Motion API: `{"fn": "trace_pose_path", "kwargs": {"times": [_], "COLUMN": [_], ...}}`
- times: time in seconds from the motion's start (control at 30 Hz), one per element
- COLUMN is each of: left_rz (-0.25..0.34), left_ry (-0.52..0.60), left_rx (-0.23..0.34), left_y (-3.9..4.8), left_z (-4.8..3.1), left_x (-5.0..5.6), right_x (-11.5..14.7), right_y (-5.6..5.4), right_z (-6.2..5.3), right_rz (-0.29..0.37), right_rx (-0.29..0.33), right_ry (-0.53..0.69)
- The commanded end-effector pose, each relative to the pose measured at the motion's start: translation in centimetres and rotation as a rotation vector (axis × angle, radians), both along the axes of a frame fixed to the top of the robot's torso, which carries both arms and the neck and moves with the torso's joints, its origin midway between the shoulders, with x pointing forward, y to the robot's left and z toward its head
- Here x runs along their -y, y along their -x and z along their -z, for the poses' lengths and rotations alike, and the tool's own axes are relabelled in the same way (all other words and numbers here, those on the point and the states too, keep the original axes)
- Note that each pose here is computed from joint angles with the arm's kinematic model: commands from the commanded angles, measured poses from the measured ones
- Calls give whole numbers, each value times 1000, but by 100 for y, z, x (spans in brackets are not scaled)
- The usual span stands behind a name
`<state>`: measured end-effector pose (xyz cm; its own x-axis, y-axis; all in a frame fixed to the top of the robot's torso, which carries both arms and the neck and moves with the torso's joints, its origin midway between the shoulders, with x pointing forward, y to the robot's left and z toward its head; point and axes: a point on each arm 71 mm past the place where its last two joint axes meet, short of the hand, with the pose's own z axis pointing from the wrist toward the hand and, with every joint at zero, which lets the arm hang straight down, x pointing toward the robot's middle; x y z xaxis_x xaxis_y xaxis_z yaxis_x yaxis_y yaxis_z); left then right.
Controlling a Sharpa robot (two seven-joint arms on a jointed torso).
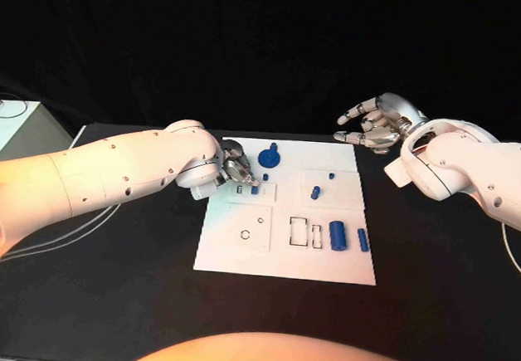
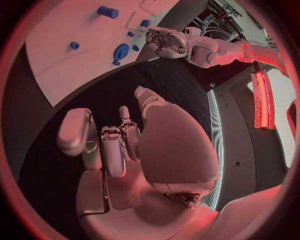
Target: Assemble the parts on the task board
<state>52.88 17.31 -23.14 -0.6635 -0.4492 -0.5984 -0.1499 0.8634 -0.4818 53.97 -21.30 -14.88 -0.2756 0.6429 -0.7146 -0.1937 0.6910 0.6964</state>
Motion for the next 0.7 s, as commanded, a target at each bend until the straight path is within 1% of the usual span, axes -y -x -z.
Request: {"fn": "trace_pose_path", "kwargs": {"times": [0.03, 0.3, 0.5, 0.63, 0.7], "left_rz": [6, -19, -24, -24, -16], "left_ry": [29, 65, 84, 78, 67], "left_rx": [6, 39, 30, 22, 9], "left_y": [3, -6, 22, 40, 61], "left_z": [-10, -18, -6, 0, 10], "left_x": [26, 6, -23, -42, -50], "right_x": [-13, -12, -6, -2, 0], "right_y": [6, 5, 5, 6, 8], "right_z": [0, -1, -1, -1, -1], "right_rz": [-16, -15, -13, -12, -12], "right_rx": [1, 3, 3, 3, 3], "right_ry": [8, 8, 8, 8, 8]}}
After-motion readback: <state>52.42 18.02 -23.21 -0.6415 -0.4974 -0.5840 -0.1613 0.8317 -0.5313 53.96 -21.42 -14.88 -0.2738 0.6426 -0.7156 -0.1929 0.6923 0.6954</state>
